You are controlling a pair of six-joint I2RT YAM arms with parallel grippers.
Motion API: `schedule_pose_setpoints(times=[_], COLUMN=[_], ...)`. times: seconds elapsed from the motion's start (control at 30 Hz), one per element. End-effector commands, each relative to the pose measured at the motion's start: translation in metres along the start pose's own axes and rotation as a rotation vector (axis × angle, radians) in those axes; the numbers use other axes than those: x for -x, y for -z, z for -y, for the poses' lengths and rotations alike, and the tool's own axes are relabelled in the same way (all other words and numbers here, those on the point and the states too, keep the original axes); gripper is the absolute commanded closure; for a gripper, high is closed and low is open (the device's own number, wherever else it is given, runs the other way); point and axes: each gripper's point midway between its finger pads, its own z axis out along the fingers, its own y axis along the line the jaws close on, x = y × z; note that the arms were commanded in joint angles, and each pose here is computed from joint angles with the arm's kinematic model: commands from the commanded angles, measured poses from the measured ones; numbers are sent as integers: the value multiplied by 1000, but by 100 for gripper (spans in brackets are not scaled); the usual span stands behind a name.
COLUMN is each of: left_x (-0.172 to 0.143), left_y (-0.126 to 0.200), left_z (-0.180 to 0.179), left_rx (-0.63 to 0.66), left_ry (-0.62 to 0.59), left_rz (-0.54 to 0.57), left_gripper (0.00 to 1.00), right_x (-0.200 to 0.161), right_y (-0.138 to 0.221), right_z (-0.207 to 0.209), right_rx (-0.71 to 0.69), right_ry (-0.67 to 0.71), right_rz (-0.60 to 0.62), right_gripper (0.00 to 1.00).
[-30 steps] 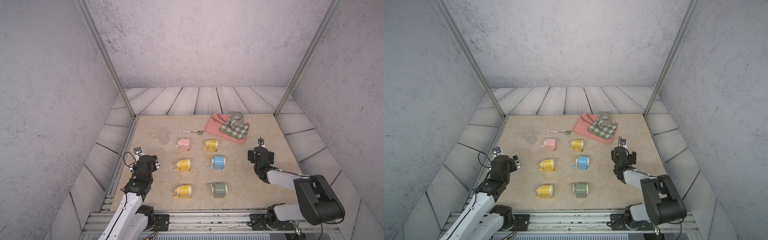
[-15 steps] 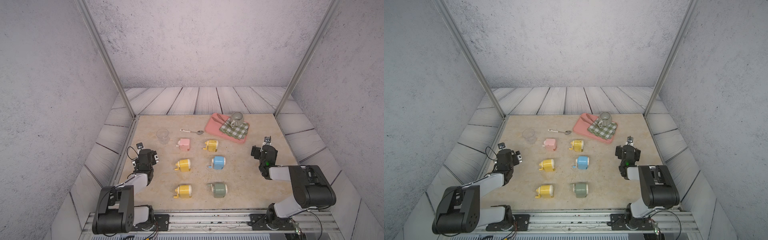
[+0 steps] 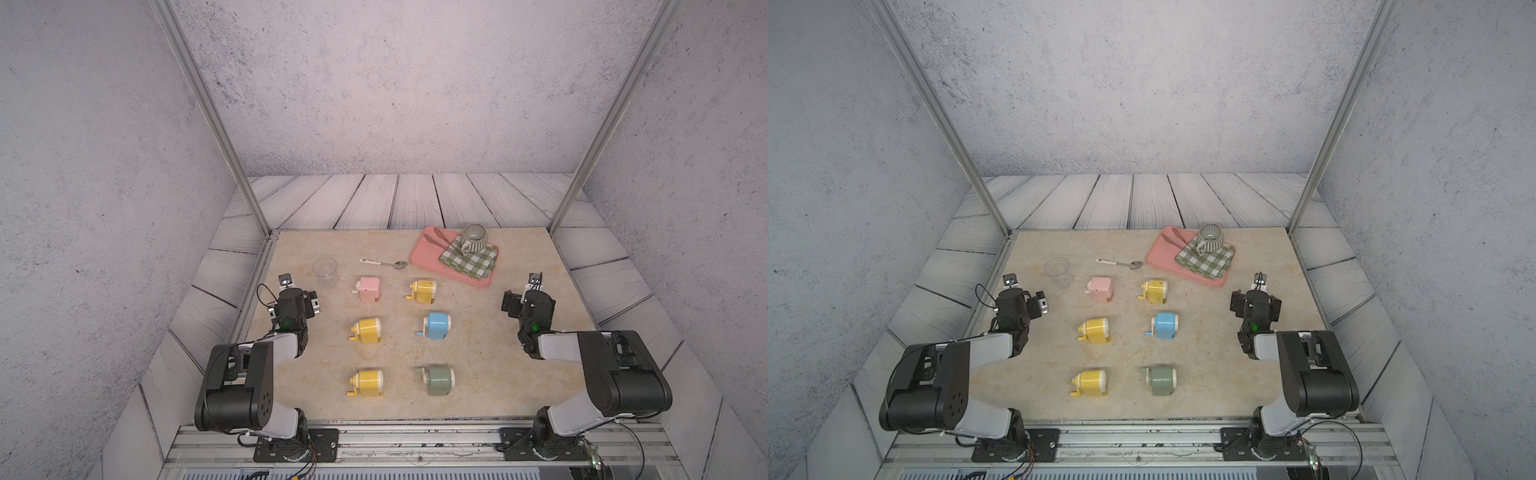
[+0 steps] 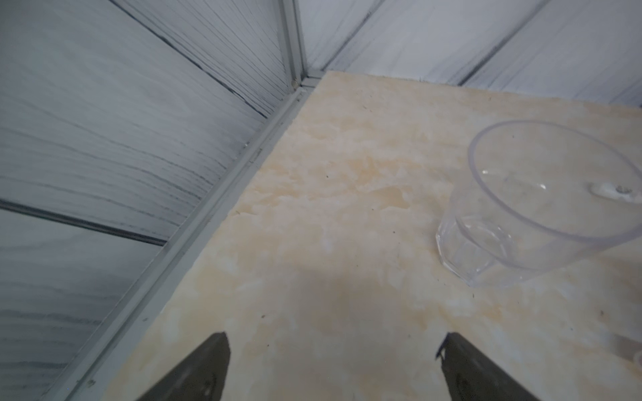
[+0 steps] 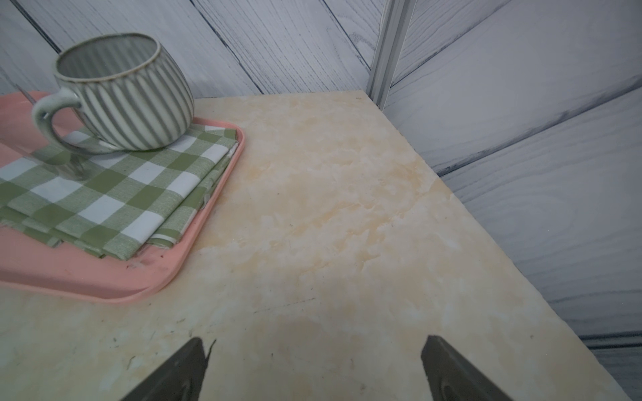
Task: Put the tray back into the pencil sharpener
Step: Reset both arms
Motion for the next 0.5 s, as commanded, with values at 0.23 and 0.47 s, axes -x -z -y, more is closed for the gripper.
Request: schedule_pose_setpoints(times=[0.23,0.47], left_x=[14,17], left_y=[-71,-112], left_z=[-4,4], left_rx=[22,13], left_ry=[-10,18], left_rz=[103,93], left_gripper=[2,2], right_x=[21,18], right_y=[-39,-40], right_z=[10,10], right_rx=[99,103], right_ry=[-176,-173], right_rz=[140,95], right_gripper=[4,3])
